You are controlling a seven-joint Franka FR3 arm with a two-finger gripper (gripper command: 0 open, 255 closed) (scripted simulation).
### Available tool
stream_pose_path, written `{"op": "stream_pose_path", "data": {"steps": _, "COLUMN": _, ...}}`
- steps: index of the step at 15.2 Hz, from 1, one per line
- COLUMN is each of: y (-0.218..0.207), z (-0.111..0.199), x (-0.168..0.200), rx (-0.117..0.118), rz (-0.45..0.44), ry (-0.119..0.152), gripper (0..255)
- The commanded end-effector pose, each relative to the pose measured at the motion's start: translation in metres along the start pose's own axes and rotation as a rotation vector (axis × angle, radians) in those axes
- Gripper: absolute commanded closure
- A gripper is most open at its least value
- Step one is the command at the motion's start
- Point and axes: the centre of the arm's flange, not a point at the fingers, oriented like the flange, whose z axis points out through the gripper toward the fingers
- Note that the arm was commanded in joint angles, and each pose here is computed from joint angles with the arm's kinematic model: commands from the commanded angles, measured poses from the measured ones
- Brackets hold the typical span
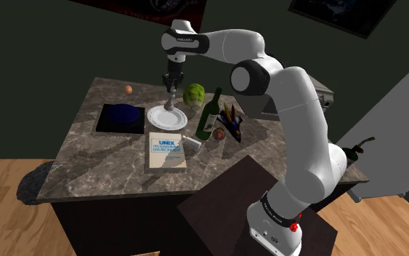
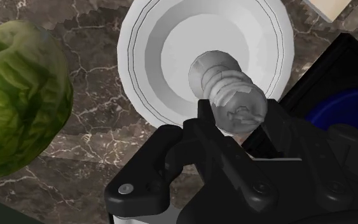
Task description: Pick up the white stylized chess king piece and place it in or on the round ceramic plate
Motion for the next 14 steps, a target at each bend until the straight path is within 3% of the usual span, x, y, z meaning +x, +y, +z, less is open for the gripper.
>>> {"op": "stream_pose_path", "data": {"steps": 1, "y": 0.0, "z": 0.01, "x": 0.0, "rx": 0.0, "rz": 0.0, "ry": 0.001, "gripper": 255}}
{"op": "stream_pose_path", "data": {"steps": 14, "y": 0.001, "z": 0.067, "x": 0.005, "rx": 0.0, "rz": 0.0, "ry": 0.001, "gripper": 255}}
